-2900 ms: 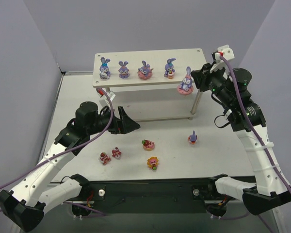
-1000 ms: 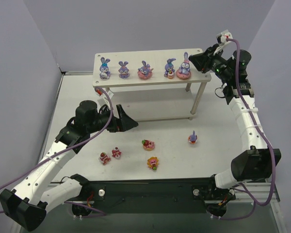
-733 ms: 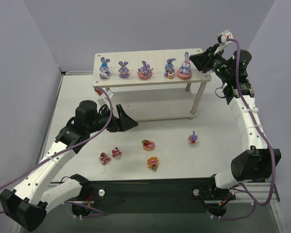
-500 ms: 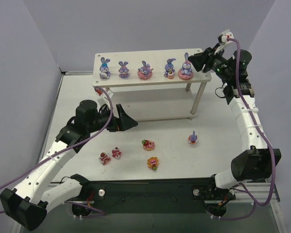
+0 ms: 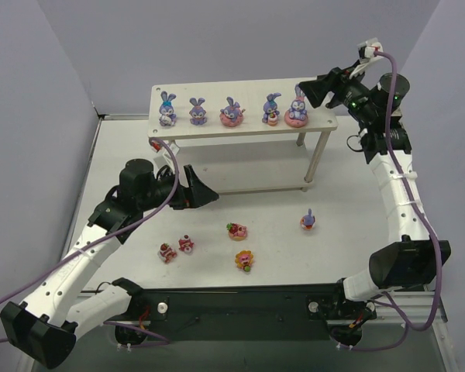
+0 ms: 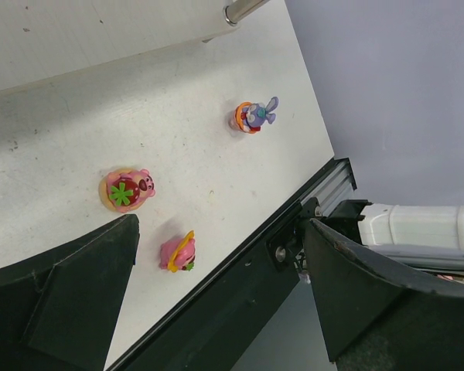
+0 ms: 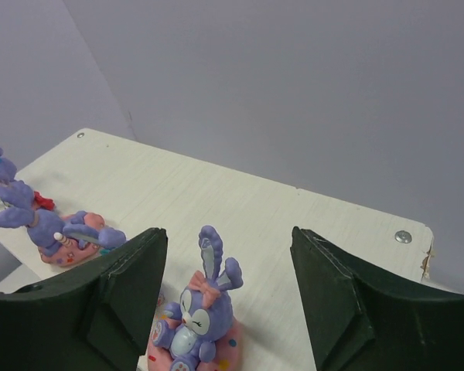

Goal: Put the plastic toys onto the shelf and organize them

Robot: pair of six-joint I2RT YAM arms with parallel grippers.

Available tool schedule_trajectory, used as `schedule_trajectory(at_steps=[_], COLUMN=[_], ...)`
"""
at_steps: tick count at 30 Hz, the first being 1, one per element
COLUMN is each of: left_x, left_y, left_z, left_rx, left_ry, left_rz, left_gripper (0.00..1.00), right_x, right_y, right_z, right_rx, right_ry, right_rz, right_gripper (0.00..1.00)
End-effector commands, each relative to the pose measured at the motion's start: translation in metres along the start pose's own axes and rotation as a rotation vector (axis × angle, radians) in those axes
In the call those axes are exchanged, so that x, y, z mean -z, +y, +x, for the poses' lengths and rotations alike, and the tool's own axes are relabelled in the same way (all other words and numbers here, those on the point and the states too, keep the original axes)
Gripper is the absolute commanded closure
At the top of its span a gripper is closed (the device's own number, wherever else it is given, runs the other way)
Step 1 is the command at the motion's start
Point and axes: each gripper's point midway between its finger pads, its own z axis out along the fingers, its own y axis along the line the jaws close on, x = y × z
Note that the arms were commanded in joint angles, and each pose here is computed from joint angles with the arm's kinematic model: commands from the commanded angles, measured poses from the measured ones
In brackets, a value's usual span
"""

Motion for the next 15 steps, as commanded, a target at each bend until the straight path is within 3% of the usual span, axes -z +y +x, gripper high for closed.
schedule_trajectory(at_steps=[1,6,11,15], left_x=[0.015,0.031,0.041,0.044], left_y=[-0.014,-0.006,-0.002,-0.001], left_z=[-0.022,-0.033,-0.041,-0.049], left_rx=[-0.073,-0.112,-0.130,-0.145], left_ry=[-0.089,-0.172,-0.237,-0.281], left_rz=[0.018,-0.054,-0.096,-0.108], left_gripper=[0.03,0.03,0.03,0.03], right_x=[0.024,0.070,0.129,0.158], right_y=[0.013,0.016,0.021,0.020], right_z=[-0.057,-0.039,0.016,0.090], right_rx=[-0.012,-0.136,-0.279,-0.368], right_ry=[-0.084,0.052,0.175,0.312], right_rz=[0.072,0.255,0.437,0.517], right_gripper=[0.32,0.32,0.32,0.31])
